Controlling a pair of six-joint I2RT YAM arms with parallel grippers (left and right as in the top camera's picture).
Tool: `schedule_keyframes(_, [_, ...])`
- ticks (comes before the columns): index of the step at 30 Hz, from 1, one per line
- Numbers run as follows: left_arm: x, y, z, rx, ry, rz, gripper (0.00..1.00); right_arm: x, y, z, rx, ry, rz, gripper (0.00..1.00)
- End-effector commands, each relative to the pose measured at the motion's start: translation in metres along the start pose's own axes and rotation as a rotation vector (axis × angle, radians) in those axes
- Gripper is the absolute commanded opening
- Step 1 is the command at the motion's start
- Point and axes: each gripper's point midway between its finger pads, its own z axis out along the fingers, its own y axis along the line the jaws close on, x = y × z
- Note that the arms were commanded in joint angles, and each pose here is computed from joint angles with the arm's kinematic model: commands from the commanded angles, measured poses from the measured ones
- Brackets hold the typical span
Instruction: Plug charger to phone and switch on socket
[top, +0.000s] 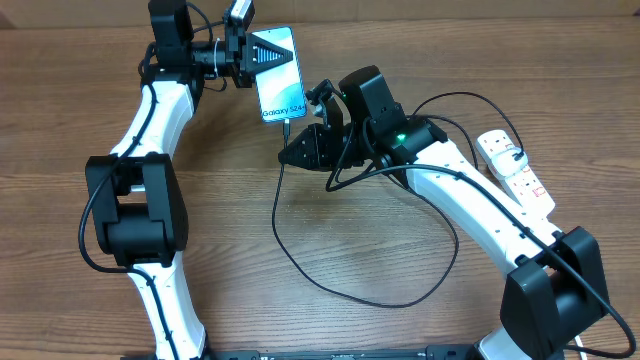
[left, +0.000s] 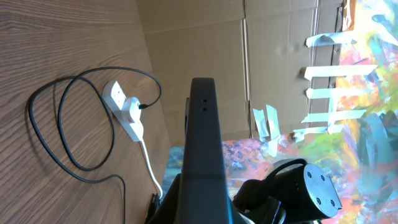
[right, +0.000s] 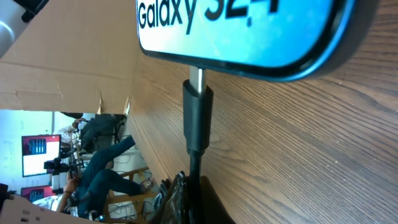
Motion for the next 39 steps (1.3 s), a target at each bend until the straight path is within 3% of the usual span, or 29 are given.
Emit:
schedule_keyframes(1, [0.004, -0.012, 0.004, 0.013, 0.03, 0.013, 0.04, -0.002, -0.004, 0.004, -0.006, 0.006, 0.028, 0.04])
schedule_keyframes(39, [0.004, -0.012, 0.004, 0.014, 0.029, 0.035, 0.04, -0.004, 0.011, 0.004, -0.079, 0.01, 0.013, 0.04])
